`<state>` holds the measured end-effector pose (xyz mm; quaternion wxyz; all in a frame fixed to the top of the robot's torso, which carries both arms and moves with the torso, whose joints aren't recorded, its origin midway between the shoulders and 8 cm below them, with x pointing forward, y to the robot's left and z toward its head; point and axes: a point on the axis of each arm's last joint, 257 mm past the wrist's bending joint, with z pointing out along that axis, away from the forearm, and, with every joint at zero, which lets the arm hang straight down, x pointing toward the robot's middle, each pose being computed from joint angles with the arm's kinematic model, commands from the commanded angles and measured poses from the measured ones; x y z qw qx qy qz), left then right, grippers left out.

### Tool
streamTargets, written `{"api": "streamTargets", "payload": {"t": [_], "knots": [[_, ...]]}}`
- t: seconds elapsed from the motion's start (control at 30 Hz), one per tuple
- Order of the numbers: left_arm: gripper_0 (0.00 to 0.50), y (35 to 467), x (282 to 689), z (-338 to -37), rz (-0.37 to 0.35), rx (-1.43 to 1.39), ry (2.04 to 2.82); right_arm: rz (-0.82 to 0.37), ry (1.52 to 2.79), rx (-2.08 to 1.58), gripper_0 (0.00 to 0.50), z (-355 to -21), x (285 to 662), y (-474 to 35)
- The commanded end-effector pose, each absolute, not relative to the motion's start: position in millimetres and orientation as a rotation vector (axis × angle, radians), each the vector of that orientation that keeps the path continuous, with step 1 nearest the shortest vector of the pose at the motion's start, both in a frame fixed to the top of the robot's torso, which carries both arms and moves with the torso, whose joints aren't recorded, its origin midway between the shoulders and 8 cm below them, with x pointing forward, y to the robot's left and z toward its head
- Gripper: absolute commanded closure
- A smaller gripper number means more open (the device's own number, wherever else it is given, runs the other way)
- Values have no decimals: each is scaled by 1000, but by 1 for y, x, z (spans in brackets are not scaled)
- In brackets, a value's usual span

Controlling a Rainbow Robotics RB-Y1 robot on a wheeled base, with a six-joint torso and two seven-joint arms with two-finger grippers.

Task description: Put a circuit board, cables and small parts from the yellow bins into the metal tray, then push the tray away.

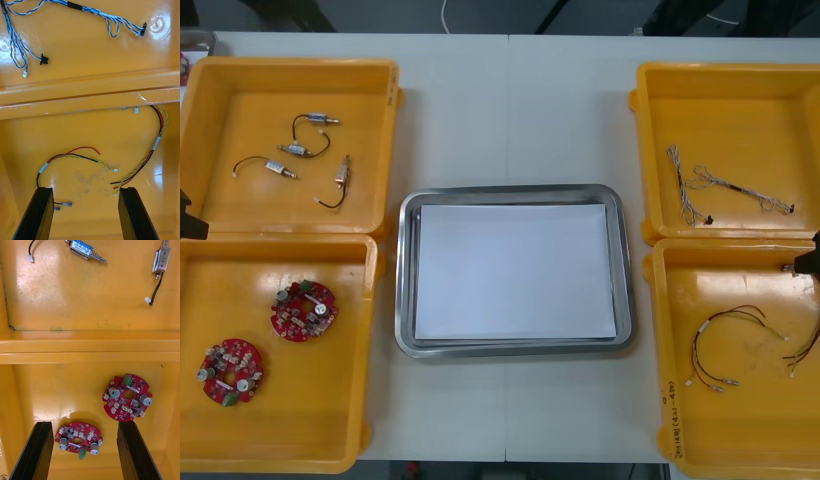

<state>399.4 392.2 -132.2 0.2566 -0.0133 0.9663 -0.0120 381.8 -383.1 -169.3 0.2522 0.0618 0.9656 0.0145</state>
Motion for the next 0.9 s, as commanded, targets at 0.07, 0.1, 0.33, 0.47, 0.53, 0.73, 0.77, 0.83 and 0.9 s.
{"api": "streamTargets", "payload": {"t": [0.07, 0.1, 0.33, 0.47, 0.53, 0.73, 0.77, 0.83, 0.9], "knots": [[0, 407, 393, -120, 38, -31, 2608, -22, 2628, 127, 0, -163, 377, -396], [0, 407, 393, -120, 38, -31, 2608, -22, 2628, 127, 0, -163, 377, -396], [0, 407, 393, -120, 38, -31, 2608, -22, 2628, 127, 0, -163, 377, -396], [0, 407, 393, -120, 38, -31, 2608, -22, 2628, 127, 0, -163, 377, -396], [0, 407, 393, -120, 38, -31, 2608, -22, 2628, 127, 0, -163, 377, -396], [0, 407, 393, -120, 38, -31, 2608, -22, 2628, 127, 0, -163, 377, -396], [0, 407, 393, -120, 38, -31, 2608, -22, 2628, 127, 0, -163, 377, -396], [0, 407, 393, -120, 38, -31, 2608, -22, 2628, 127, 0, -163, 377, -396], [0, 407, 393, -120, 38, -31, 2608, -22, 2628, 127, 0, -163, 377, -396]]}}
